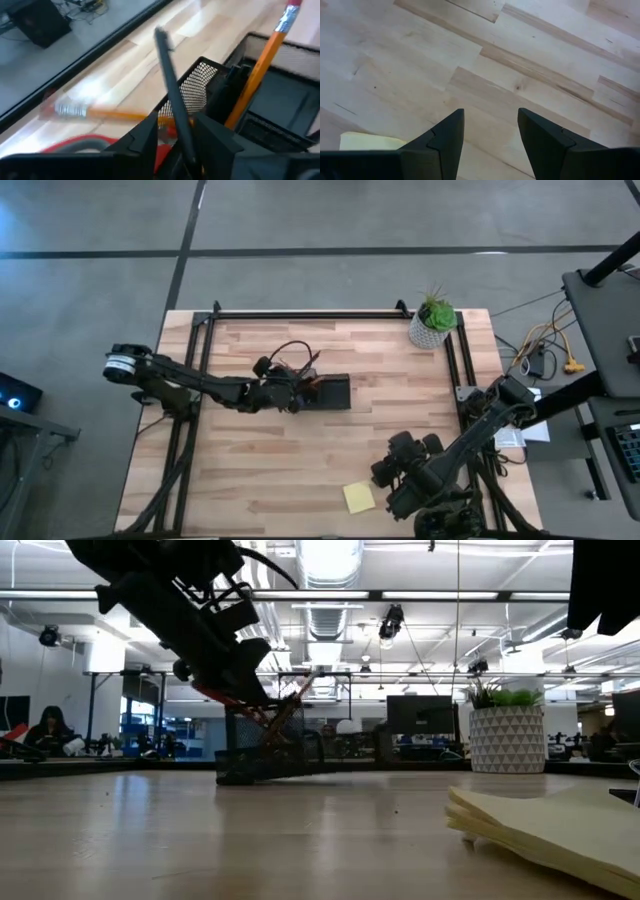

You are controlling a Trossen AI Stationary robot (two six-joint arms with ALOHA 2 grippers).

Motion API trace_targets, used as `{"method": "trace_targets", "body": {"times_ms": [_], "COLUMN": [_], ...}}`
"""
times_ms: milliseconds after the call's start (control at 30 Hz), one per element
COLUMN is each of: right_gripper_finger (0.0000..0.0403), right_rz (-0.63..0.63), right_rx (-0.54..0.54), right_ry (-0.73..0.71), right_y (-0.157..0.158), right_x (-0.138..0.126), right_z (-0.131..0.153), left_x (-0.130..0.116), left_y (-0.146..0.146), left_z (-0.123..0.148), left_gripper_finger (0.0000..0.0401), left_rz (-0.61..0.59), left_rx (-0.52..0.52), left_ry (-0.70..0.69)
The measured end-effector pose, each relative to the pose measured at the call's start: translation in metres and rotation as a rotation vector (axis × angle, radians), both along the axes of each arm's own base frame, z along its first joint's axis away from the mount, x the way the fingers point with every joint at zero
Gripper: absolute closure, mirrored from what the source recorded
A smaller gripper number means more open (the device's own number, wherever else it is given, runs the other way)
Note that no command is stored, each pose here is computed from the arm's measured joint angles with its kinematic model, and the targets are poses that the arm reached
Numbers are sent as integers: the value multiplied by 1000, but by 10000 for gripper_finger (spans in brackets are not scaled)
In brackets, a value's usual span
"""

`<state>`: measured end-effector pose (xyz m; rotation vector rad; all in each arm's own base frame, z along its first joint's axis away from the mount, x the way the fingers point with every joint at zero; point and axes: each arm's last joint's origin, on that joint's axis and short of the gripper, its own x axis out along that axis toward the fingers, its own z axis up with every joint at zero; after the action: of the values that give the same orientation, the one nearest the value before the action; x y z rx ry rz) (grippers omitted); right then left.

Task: Pick and place office supplies into organizer
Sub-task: Put the pen into the top left section of the desk organizer

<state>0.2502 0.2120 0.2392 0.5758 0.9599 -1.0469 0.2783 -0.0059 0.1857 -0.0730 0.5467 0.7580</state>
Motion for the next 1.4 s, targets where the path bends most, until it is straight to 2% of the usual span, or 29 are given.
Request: {"method": "trace_targets", "body": {"times_ms": [233,367,467,533,667,800,867,933,1033,1167,1267,1400], "right_gripper_finger": [223,223,223,223,223,223,223,223,223,223,223,223], "right_rz": [17,14,-45,-83,-31,98,161,242,348,409,461,613], "right_rx": [-7,-63,-56,-47,-24,3,-6,6,8,5,12,-15], "right_ry": [6,-82,-138,-169,-219,-193,-184,-194,-180,-96,-13,88], "right_y": [0,-4,-20,-36,-77,-138,-170,-203,-251,-302,-322,-334], "right_x": [0,5,11,18,41,75,90,103,120,128,130,138], "right_z": [0,6,18,27,46,53,53,53,42,20,2,-19], "left_x": [10,11,10,8,-9,-35,-47,-55,-66,-77,-80,-82], "left_y": [-3,-5,-10,-13,-13,-5,-4,-5,-5,-3,-1,7], "left_z": [13,10,16,30,57,73,80,87,95,102,105,106], "left_gripper_finger": [284,283,283,283,283,283,283,283,283,283,283,283], "left_rz": [-84,-94,-114,-129,-135,-133,-168,-231,-292,-347,-361,-325], "left_rx": [-68,-79,-81,-84,-103,-264,-340,-370,-357,-336,-340,-320], "left_ry": [-37,-30,-46,-97,-170,-187,-224,-242,-222,-219,-228,-236]}}
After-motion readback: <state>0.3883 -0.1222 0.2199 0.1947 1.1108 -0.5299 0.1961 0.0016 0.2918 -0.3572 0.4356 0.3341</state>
